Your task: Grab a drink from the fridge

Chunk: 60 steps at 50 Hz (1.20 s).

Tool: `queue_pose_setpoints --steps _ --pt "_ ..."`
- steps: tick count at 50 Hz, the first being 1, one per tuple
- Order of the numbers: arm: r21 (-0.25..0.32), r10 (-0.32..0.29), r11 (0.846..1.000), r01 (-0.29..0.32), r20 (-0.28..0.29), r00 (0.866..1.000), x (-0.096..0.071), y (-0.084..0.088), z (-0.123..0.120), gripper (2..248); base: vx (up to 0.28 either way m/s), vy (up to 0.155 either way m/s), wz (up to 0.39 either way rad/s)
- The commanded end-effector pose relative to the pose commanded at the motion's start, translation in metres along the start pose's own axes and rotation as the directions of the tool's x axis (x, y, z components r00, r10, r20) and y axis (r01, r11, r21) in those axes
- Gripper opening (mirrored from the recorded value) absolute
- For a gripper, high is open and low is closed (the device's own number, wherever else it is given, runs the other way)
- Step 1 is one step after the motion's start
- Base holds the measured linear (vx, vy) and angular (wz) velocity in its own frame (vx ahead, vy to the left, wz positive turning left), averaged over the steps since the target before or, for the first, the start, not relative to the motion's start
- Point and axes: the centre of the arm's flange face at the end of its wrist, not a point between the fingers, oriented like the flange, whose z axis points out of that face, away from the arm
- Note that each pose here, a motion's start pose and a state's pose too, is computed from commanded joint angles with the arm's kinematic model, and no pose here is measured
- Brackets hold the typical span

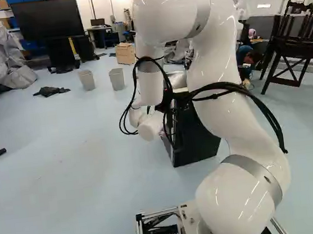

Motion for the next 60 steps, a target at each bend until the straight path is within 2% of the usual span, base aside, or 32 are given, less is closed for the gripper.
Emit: queue_pose_setpoints --steps 35,60 --pt "-0.052 0.026 0.998 -0.027 -0.012 1.0 0.002 -0.001 0.028 247 0.0 0.0 0.0" --pt "-0.094 0.038 0.995 -0.04 -0.018 0.999 0.005 0.008 0.045 247 0.0 0.0 0.0"
